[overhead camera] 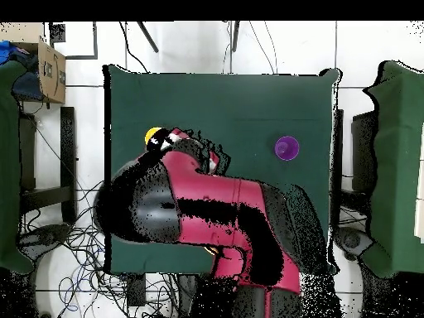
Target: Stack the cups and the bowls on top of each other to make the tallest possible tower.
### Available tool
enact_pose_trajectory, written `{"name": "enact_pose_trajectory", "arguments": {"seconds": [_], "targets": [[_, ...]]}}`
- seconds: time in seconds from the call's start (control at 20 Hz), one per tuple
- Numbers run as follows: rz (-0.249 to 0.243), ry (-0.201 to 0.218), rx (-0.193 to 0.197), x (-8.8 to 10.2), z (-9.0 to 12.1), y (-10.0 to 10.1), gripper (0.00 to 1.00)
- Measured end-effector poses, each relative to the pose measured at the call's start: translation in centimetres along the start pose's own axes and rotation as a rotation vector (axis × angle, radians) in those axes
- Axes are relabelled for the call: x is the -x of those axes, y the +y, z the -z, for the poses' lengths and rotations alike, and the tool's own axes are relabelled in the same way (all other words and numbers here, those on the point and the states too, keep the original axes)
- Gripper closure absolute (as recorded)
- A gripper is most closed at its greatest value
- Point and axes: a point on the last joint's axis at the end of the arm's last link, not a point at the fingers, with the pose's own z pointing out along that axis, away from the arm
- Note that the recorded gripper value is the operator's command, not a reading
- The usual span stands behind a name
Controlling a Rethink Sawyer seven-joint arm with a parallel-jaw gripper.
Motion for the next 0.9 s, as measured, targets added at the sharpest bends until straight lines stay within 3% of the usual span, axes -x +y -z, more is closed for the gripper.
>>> {"name": "enact_pose_trajectory", "arguments": {"seconds": [0.5,0.75,0.9], "targets": [[0.041,0.094,0.008,0.9,10.4,4.0,0.00],[0.062,0.096,0.025,1.4,14.3,5.5,0.00],[0.070,0.077,0.045,1.8,16.6,6.3,0.00]]}}
